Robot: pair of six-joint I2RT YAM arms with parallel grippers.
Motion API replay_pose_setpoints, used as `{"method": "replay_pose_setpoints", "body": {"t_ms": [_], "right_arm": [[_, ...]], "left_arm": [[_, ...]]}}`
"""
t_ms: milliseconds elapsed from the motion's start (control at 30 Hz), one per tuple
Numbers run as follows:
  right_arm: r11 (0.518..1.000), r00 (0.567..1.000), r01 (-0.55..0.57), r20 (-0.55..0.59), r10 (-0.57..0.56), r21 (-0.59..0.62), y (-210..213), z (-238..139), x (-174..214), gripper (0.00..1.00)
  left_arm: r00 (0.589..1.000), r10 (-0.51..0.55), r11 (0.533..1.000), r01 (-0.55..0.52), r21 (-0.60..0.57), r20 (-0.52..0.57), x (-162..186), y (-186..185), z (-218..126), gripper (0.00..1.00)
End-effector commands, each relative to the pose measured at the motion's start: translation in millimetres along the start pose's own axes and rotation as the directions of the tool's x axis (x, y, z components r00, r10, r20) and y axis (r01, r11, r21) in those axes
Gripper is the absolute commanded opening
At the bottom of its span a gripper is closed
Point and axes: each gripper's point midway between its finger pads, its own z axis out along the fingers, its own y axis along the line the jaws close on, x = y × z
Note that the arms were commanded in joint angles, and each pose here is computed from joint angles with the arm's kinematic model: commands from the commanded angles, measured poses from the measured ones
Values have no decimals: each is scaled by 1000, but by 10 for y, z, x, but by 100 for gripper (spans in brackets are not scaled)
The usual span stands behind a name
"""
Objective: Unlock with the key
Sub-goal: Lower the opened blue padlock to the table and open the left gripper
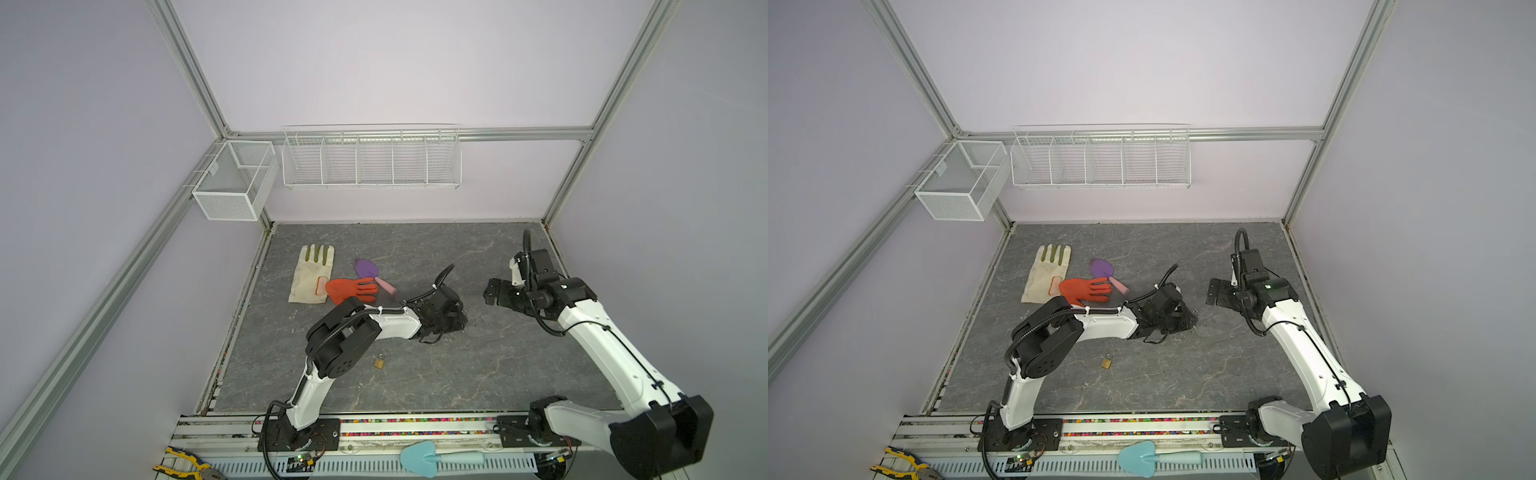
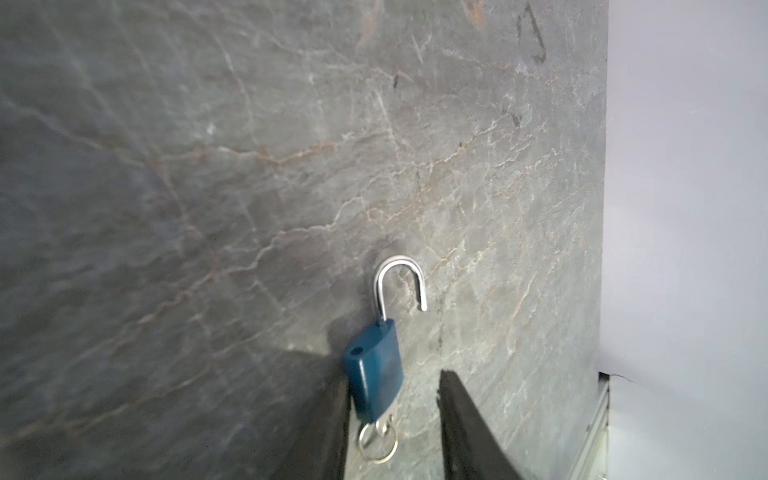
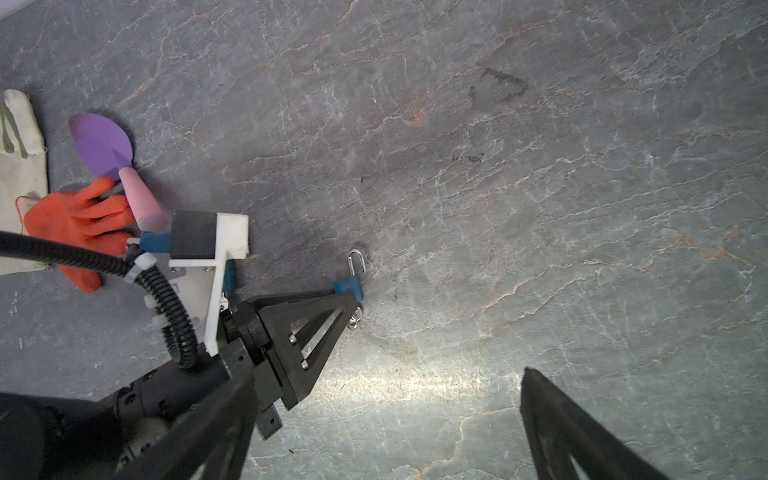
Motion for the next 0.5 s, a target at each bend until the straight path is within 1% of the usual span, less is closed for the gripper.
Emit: {"method": "replay_pose_setpoints", "body": {"t_ms": [0,133,267,400,467], "right_arm": [[1000,1000,12,3,-12,-14,8,-18,-4,99],[999,1000,26,8,-25,-25,42,-50,-29,99],[999,999,43,6,-43,-33,79,-84,-41,100],[997,998,54,17,-54,-49,124,-133,-56,100],[995,998,64,9,-64,-76,190,-145,-35,100]], "left_arm": [[1000,7,998,-8,-56,-21,-37,55,-47,43],[1000,28,998,-28,-57,10,-111,-10,-193,46],[996,72,992,-66,-111,56,-198,14,-431,49],[987,113,992,-106,-67,113,-291,-152,-728,49],[980,134,990,-127,-57,144,-338,-208,-894,49]]}}
